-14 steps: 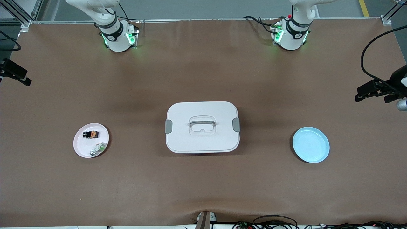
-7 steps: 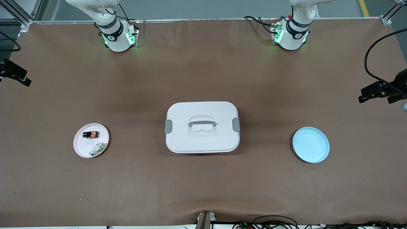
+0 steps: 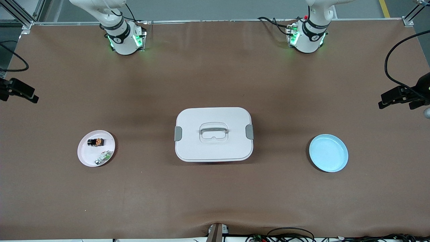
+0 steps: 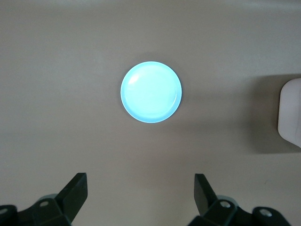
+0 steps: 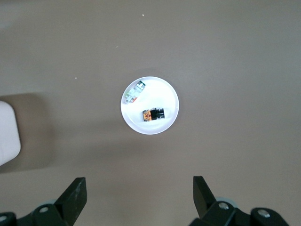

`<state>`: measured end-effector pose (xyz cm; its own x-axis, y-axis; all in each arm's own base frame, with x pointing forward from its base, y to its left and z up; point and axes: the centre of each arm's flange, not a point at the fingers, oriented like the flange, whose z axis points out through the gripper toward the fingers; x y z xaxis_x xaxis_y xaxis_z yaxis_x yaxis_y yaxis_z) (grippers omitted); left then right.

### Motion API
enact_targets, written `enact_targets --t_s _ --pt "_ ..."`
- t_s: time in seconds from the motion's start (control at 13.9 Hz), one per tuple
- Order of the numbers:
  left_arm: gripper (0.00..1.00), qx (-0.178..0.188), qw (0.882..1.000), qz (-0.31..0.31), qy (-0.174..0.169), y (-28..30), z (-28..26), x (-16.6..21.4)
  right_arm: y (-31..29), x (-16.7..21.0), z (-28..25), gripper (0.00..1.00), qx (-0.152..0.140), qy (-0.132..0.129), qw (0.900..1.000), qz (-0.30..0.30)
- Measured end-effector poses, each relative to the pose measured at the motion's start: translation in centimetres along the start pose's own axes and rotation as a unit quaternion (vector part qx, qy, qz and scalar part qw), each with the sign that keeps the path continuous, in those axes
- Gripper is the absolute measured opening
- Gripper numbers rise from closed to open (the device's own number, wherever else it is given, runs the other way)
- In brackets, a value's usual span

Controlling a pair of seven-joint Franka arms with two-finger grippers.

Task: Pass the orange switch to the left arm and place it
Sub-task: 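Move the right gripper over the white plate toward the black switch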

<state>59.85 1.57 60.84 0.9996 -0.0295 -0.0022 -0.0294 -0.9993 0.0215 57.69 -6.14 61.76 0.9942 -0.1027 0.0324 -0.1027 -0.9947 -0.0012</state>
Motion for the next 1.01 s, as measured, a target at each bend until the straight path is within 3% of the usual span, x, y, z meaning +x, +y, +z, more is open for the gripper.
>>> enact_targets --t_s 0.5,0.79,1.01 --pt "1.0 0.0 1.0 0.002 0.0 0.3 0.0 0.0 2.5 3.5 6.0 1.0 -0.002 -0.013 1.0 0.014" --pt "1.0 -0.001 1.0 0.001 -0.002 0.3 0.3 0.1 2.2 3.8 8.8 1.0 0.0 -0.036 0.999 0.011" --pt "1.0 -0.001 1.0 0.001 -0.004 0.2 0.5 0.3 2.2 3.8 13.1 1.0 0.0 -0.038 0.999 0.01"
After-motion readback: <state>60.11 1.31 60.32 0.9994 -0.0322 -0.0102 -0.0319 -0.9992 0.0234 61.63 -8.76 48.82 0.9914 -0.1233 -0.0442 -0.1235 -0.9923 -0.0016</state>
